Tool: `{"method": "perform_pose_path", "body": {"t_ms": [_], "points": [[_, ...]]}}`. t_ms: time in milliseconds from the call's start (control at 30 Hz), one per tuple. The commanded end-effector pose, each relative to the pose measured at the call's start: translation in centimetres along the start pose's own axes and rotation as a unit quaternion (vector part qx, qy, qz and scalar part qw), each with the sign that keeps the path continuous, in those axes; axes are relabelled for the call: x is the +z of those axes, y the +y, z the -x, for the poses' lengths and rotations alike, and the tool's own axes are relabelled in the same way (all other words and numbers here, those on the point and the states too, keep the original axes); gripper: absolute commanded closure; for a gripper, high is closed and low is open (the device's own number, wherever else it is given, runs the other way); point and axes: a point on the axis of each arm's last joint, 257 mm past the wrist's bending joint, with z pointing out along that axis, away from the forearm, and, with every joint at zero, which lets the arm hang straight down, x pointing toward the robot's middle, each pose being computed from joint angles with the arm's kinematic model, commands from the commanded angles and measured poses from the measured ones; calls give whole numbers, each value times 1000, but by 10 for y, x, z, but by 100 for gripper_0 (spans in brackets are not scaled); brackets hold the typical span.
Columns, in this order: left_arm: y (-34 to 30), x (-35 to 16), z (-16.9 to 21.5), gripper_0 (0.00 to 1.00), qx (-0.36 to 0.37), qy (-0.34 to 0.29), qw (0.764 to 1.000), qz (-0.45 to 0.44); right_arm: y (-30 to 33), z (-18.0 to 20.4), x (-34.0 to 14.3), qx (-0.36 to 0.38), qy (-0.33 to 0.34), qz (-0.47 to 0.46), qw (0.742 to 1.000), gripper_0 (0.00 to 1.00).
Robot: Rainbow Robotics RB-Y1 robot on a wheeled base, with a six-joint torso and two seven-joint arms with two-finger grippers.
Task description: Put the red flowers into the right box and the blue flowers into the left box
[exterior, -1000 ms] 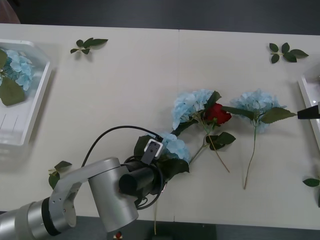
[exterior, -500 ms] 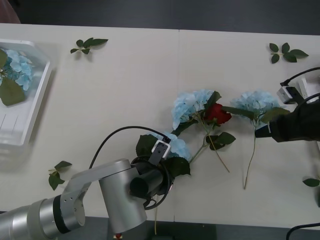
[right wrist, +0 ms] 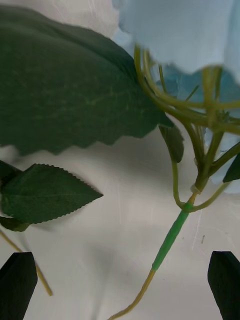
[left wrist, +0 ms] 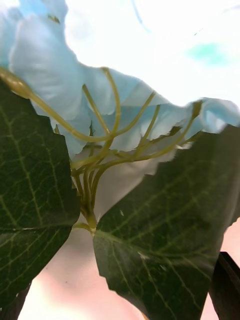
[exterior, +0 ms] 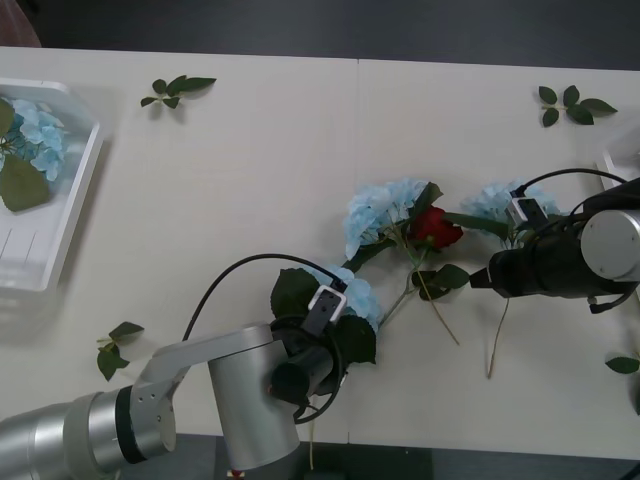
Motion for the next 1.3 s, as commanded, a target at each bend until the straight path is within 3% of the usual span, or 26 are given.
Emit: {"method": "perform_pose_path", "body": {"t_ms": [33,333,367,433,467,500,533,600,667,1100,1300], "points": [[-8,0,17,0,-10,-13,1000,-2,-6,4,3,4,-5,-10,1000,0],[-8,5,14,0,-16,-7,1000,1,-4,-3,17,-3,3,-13,1000,0],[-8,5,13,8,-16,-6,1000,1,-4,-3,18,-2,4,-12,1000,0],[-8,5,13,55,-16,-6,1000,1,-3,-4,19,-4,4,-13,1000,0],[-7,6,13,73,-17,-6,1000,2,-3,-4,19,-4,4,-13,1000,6],[-8,5,13,89,-17,-6,1000,1,-3,-4,19,-4,4,-13,1000,24],[-8,5,13,94,-19,-5,1000,0,-3,-4,19,-4,5,-13,1000,44],[-8,5,13,99,-20,-5,1000,0,-4,-6,20,-4,7,-15,1000,88],[-8,5,13,100,-21,-5,1000,0,-5,-6,20,-4,8,-17,1000,100],[14,-8,22,100,-31,-29,999,16,-6,-5,20,0,6,-17,1000,100],[56,-59,44,100,-46,-60,996,45,-10,10,2,16,-21,11,1000,100]]}}
